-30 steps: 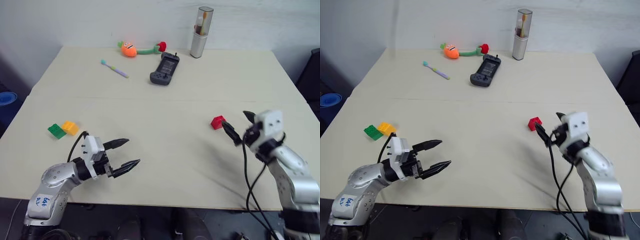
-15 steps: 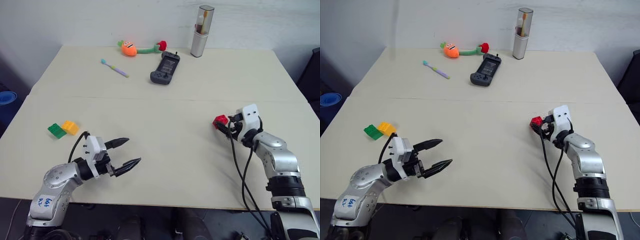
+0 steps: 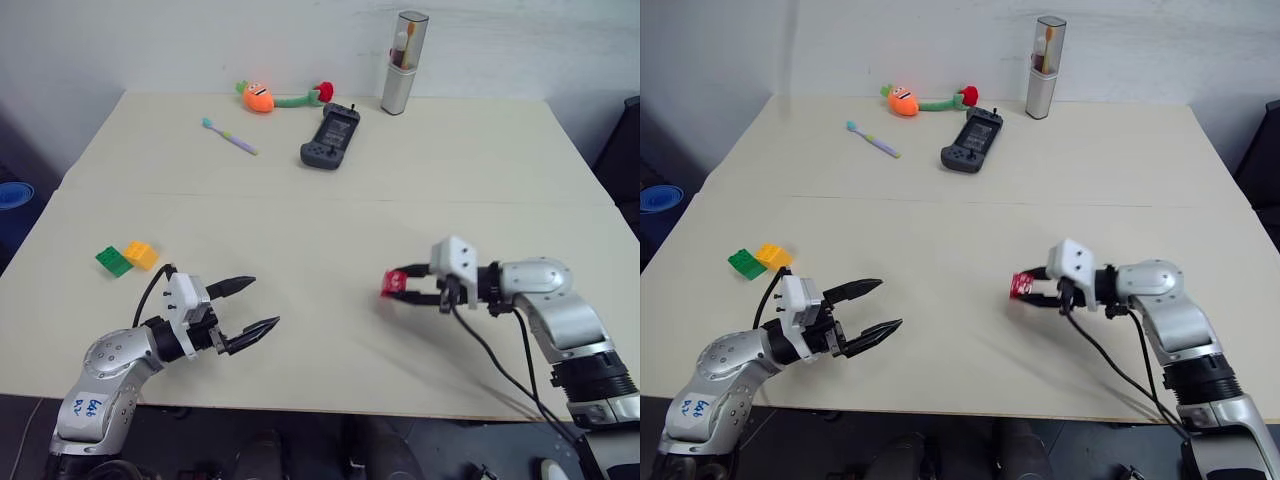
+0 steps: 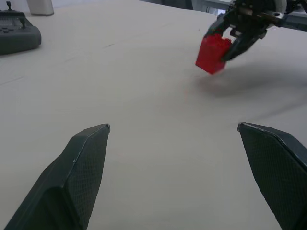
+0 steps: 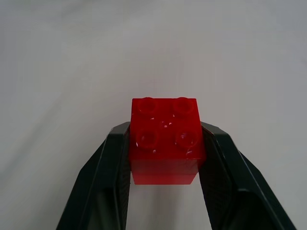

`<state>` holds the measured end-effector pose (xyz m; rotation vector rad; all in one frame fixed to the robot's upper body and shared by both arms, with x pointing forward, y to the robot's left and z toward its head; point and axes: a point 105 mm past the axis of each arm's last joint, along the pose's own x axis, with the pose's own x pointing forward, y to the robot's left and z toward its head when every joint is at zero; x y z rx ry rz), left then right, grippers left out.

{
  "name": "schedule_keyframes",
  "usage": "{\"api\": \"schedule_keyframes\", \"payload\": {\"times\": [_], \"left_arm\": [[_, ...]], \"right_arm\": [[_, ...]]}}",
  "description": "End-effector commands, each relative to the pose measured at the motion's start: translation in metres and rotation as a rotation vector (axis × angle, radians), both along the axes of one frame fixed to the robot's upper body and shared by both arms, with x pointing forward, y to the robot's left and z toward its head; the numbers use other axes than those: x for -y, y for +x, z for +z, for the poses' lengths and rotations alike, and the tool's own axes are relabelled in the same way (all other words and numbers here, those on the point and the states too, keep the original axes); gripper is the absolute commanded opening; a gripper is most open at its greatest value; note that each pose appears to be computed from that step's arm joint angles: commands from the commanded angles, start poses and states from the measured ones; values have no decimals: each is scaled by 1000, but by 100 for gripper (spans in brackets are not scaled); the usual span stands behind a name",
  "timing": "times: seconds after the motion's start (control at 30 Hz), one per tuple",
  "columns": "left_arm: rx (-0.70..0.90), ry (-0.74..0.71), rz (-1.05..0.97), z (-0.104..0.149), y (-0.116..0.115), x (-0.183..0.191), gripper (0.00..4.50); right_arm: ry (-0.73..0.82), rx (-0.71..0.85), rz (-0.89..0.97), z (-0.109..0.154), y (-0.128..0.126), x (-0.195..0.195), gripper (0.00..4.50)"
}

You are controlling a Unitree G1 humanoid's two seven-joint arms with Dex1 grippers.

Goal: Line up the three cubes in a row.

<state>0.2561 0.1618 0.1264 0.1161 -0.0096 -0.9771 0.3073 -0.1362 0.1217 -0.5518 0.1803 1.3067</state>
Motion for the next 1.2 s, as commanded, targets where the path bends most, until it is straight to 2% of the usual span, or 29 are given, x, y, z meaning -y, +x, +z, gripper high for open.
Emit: {"api": "schedule_keyframes", "payload": {"times": [0.03, 0.13, 0.27, 0.47, 0.53, 0.57, 0.63, 0.77, 0.83, 0.93, 1.03, 1.1, 1.2], "left_arm": [[38, 16, -3, 7, -2, -1, 450], [37, 15, 6, 6, -5, -1, 450], [33, 25, 30, 6, -8, -8, 450], [14, 65, 127, 1, -17, -39, 450], [-20, 84, 270, -7, -29, -79, 450], [-33, 92, 334, -11, -36, -96, 450], [-55, 94, 469, -15, -50, -129, 450], [-76, 71, 763, -19, -81, -194, 450], [-78, 42, 948, -22, -104, -231, 450], [-88, -16, 1051, -24, -119, -248, 450], [-66, -64, 1069, -20, -116, -247, 450], [-45, -98, 1044, -13, -106, -240, 450], [-4, -151, 968, 6, -71, -218, 450]], "right_arm": [[-20, 27, 41, -2, 3, -12, 148], [-20, 0, 63, -13, 3, -18, 148], [24, -31, 68, -14, 3, -22, 148], [134, 82, 116, 16, -4, -26, 360], [202, 180, 129, 42, -14, -21, 428], [223, 206, 131, 49, -18, -17, 447], [270, 241, 102, 59, -24, -9, 447], [378, 231, 61, 61, -41, 8, 447], [612, 322, 0, 71, -50, 20, 447], [583, 302, -105, 47, -51, 33, 447], [562, 163, -58, 27, -60, 37, 447], [557, 187, -59, 28, -60, 38, 447], [571, 258, -55, 41, -55, 34, 447]]}}
